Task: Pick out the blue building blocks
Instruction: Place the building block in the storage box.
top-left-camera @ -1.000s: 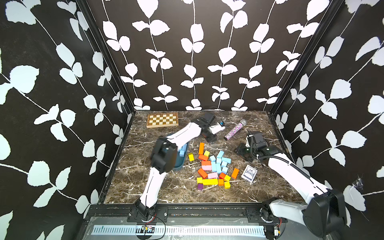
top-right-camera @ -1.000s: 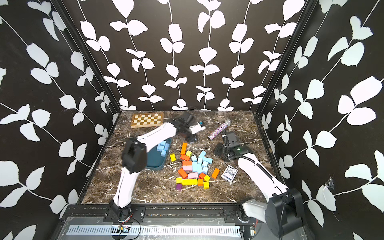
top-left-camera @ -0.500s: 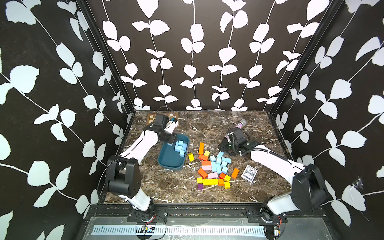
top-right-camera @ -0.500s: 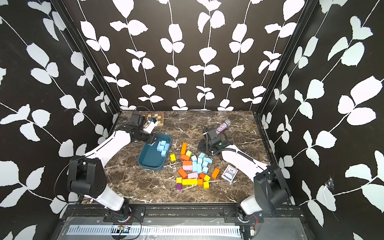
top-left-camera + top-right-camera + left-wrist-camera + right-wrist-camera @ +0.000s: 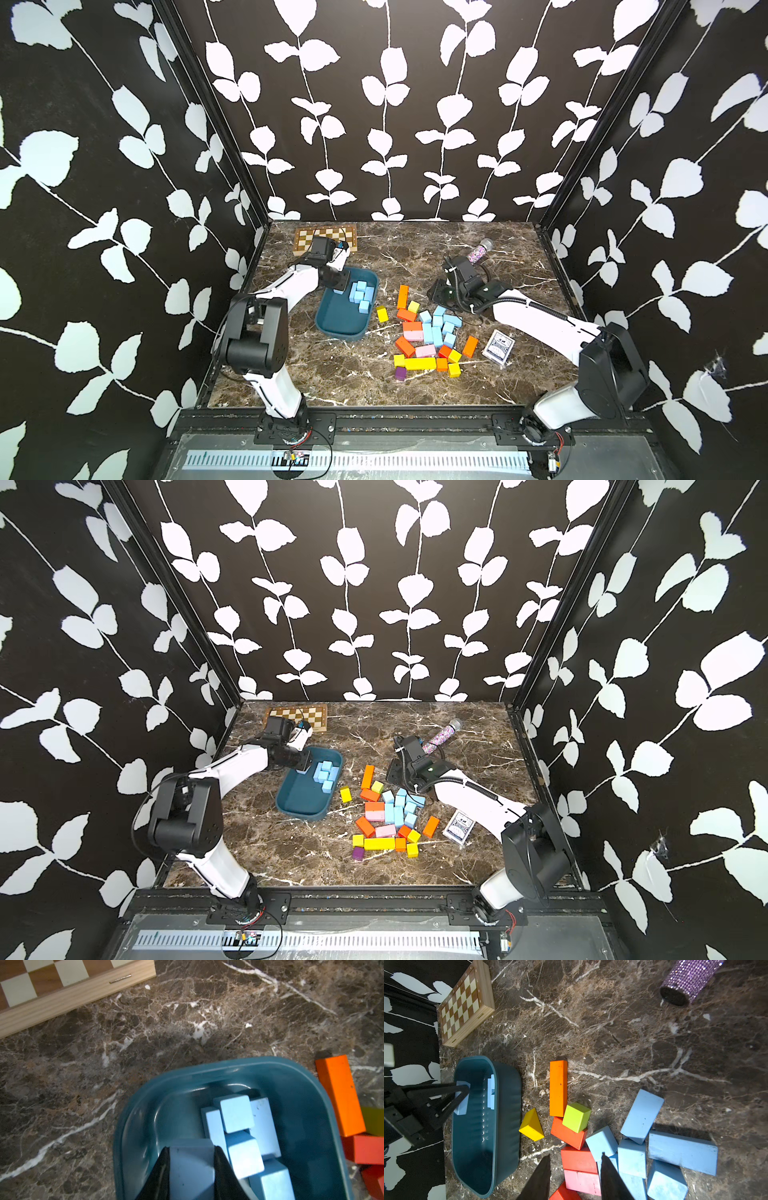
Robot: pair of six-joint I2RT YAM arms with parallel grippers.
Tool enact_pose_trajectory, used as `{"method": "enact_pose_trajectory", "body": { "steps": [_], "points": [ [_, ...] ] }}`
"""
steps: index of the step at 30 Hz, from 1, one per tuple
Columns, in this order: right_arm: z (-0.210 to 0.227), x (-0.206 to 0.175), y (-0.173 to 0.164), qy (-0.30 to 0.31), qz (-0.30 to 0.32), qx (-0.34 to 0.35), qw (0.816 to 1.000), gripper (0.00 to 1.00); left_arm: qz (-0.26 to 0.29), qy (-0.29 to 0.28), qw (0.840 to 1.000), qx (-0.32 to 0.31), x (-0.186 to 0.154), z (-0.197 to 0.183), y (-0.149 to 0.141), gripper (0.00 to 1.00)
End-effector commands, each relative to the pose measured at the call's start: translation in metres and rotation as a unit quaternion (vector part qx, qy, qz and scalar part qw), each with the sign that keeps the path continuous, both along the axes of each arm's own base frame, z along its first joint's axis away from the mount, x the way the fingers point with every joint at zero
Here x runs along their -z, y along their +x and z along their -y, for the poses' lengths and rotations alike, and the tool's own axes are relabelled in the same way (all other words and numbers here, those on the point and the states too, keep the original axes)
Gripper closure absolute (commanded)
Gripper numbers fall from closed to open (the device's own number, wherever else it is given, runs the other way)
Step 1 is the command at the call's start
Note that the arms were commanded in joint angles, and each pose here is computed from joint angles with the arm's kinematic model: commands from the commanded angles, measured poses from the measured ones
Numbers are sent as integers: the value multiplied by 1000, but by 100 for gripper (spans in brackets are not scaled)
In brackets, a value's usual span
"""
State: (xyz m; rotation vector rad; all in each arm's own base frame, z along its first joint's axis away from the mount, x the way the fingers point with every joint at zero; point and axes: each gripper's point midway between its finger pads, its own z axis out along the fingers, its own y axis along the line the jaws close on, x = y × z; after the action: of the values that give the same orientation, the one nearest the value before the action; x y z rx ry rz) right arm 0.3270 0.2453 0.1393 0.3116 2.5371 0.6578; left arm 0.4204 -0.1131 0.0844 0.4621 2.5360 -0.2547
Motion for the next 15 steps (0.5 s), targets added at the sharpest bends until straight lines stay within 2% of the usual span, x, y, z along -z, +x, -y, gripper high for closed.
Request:
{"method": "enact_pose_trajectory", "body": {
  "steps": [1, 6, 11, 15],
  "points": [
    [5, -13, 0, 6, 16, 20, 1000, 61, 21, -10, 1000, -10, -11, 2, 15, 82],
    [6, -14, 0, 6, 15, 22, 1000, 61, 16, -7, 1000, -6, -8, 4, 20, 77],
    [5, -14, 2, 5, 15, 23, 1000, 61, 10, -7, 1000, -7, -9, 4, 20, 61],
    [3, -15, 4, 3, 15, 21, 1000, 61, 11, -10, 1000, -10, -13, 4, 20, 56]
  ]
}}
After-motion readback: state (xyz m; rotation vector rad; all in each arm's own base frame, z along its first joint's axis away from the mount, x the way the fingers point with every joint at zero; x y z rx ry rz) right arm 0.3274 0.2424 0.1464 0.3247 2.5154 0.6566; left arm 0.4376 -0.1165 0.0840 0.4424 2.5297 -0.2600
